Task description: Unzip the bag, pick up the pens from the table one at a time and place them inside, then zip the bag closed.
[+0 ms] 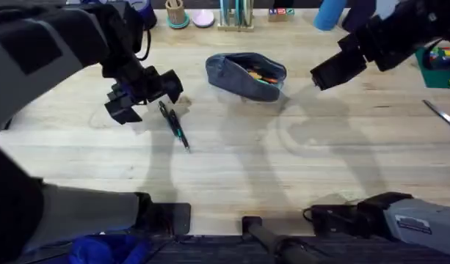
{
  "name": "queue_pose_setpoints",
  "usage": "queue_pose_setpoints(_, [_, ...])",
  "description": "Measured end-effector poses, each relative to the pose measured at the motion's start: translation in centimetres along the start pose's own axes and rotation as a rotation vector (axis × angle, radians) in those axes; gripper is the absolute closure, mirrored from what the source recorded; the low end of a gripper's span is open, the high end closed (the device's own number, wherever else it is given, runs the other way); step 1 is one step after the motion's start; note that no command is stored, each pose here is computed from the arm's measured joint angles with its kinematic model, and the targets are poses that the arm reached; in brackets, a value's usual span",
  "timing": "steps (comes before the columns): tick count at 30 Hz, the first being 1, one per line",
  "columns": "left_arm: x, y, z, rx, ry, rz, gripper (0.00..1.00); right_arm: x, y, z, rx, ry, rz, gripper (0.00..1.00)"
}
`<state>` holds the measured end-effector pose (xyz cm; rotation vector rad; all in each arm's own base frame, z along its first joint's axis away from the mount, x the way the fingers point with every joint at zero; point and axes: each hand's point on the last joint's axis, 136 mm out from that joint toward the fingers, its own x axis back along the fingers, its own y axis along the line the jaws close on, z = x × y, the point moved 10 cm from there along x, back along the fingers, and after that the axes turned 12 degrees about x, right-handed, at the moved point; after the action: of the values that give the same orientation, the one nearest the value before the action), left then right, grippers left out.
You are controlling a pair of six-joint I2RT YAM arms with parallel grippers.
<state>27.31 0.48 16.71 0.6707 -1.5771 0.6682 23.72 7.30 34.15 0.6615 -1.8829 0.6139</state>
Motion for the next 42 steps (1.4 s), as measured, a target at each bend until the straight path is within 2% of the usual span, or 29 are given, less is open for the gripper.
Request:
queue_pose_setpoints(11, [-3.4, -1.1, -0.6, -0.001, 0.052, -0.024, 0.006, 0.0, 0.0, 0.0, 0.000, 0.000, 0.000, 0.005])
queue_pose_setpoints(18, [-3.5, -1.2, -0.6, -0.001, 0.058, -0.023, 0.026, 0.0, 0.0, 0.0, 0.000, 0.000, 0.000, 0.005])
queue_pose_setpoints(24, [-3.5, -1.5, -0.7, -0.003, 0.067, -0.009, 0.285, 0.0, 0.0, 0.0, 0.000, 0.000, 0.000, 0.005])
queue_pose_setpoints(29, [-3.5, -1.7, -0.7, -0.002, 0.070, 0.003, 0.664, 0.0, 0.0, 0.0, 0.000, 0.000, 0.000, 0.005])
queue_pose_setpoints(34, [-3.5, -1.9, -0.8, -0.002, 0.066, 0.019, 0.929, 0.0, 0.0, 0.0, 0.000, 0.000, 0.000, 0.005])
queue_pose_setpoints(42, [-3.4, -1.9, -0.9, -0.002, 0.062, 0.018, 0.959, 0.0, 0.0, 0.0, 0.000, 0.000, 0.000, 0.006])
